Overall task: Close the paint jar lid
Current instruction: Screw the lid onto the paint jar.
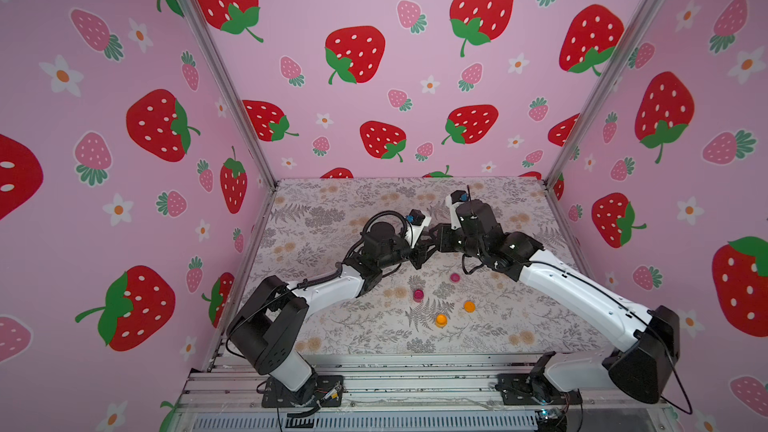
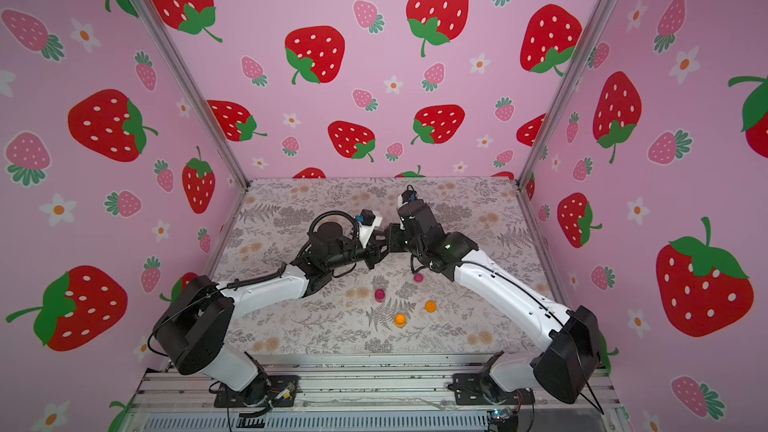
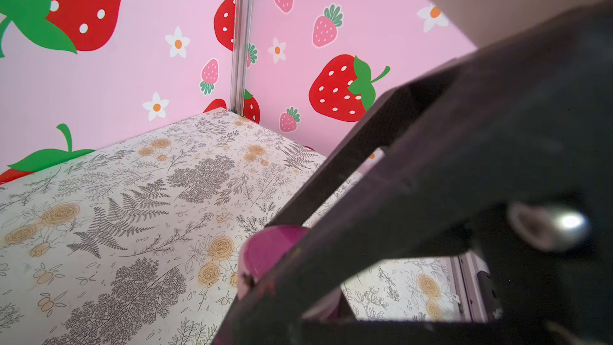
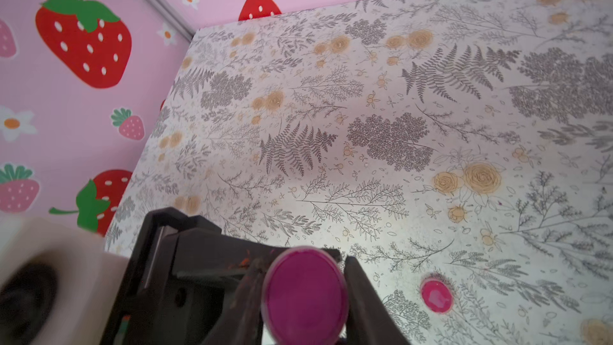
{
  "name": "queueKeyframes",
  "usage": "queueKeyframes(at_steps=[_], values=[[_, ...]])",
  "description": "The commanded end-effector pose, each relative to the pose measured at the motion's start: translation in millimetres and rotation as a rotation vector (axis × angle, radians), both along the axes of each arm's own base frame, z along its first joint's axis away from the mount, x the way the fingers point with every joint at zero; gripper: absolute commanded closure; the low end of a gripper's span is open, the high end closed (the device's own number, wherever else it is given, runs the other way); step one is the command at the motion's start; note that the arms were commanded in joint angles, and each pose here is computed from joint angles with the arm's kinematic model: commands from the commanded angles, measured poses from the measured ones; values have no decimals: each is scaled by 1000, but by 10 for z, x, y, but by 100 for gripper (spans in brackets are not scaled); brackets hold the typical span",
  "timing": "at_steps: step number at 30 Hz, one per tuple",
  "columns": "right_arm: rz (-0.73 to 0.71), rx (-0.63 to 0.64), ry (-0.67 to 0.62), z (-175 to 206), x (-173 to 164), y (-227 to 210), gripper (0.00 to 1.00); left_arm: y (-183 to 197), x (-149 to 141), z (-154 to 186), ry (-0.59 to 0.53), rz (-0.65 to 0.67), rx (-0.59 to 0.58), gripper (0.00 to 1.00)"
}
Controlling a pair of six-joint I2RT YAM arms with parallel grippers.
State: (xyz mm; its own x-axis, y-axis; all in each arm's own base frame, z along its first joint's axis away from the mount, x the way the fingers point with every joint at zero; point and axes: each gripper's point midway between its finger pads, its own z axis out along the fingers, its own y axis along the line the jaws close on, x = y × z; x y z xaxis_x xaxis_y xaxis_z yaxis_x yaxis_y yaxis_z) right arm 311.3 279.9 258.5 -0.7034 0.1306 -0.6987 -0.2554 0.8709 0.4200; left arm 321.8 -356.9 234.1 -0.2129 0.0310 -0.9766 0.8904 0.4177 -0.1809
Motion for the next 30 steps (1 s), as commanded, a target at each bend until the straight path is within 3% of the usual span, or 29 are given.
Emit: queueKeyframes(at_steps=[1,4,8,13,18,30], values=[[-37,50,53,4,-138,58,46,-101,-59,761,-202,-23,-132,100],[11,50,35,237,-216,-123,25,-19,-154,739,-185,-50,-129,100],[171,113,-9,614,-341,-335,14,145,-312,705,-141,-109,-156,100],[412,192,-38,920,-483,-405,12,201,-573,649,-107,-200,-148,100],[651,154,-93,974,-628,-296,16,241,-709,677,-93,-238,-149,100],[778,117,-88,772,-669,-87,23,259,-792,726,-87,-258,-157,100]])
